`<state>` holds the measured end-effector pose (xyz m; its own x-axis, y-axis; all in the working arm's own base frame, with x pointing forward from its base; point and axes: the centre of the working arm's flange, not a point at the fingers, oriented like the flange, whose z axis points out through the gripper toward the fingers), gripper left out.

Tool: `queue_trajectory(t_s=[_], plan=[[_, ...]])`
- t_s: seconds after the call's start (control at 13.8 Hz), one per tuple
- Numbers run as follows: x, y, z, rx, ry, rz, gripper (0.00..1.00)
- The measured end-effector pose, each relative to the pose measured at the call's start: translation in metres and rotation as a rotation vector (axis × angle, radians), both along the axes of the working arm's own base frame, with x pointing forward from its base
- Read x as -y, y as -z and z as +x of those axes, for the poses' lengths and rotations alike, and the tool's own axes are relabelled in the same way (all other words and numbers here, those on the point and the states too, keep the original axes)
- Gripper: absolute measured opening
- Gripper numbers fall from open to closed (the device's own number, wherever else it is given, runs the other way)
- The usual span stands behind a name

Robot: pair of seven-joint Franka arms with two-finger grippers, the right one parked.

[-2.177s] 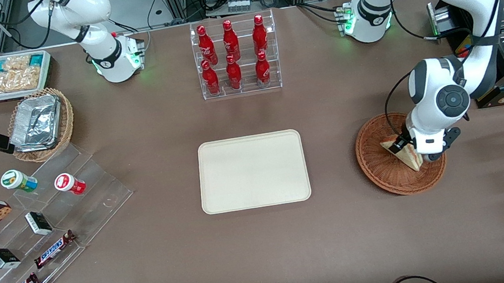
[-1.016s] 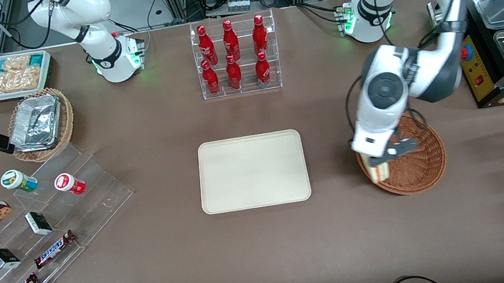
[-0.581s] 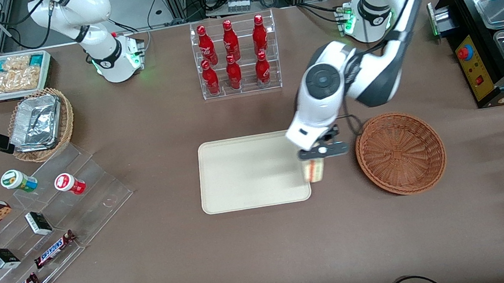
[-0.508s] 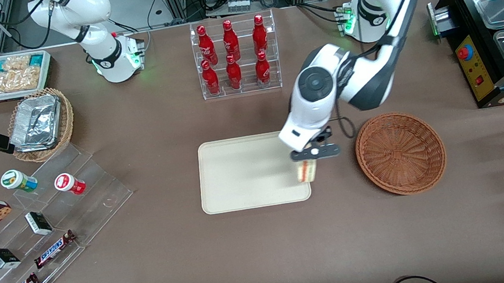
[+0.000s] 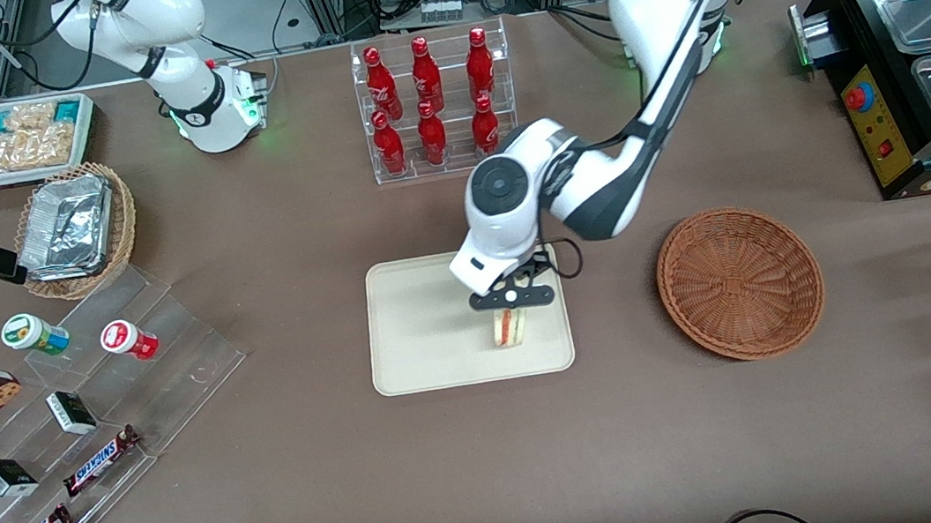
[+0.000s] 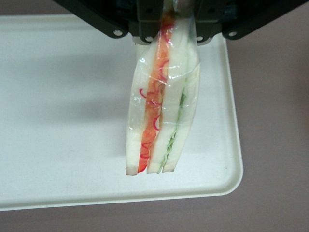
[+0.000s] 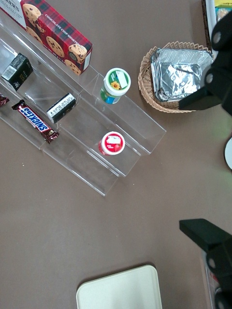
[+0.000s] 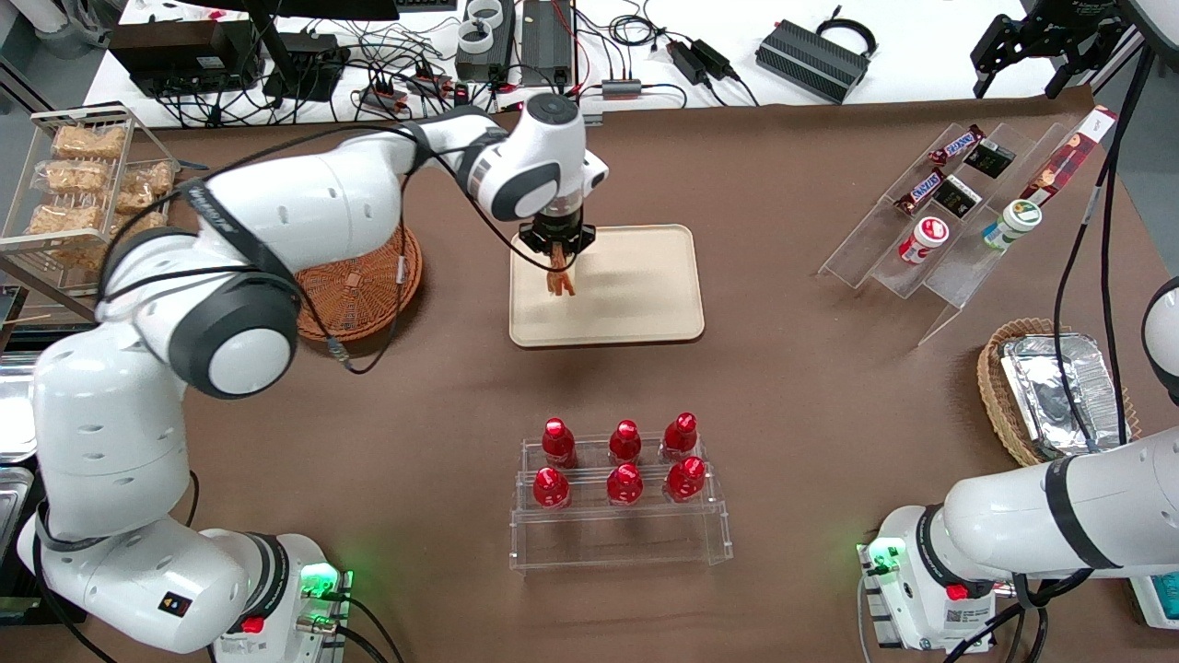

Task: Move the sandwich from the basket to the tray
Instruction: 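Carry the sandwich over the cream tray with the left gripper, then lower the sandwich onto the tray and open the left gripper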

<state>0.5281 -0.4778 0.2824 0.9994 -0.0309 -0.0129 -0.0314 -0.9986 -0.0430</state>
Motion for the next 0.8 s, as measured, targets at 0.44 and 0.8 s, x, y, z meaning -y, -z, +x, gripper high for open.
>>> queue_trajectory(t_s=[0.44, 0.8], plan=[[0.009, 0.029, 0.010, 0.017, -0.012, 0.024, 0.18], [0.009, 0.040, 0.008, 0.010, -0.014, 0.037, 0.18]])
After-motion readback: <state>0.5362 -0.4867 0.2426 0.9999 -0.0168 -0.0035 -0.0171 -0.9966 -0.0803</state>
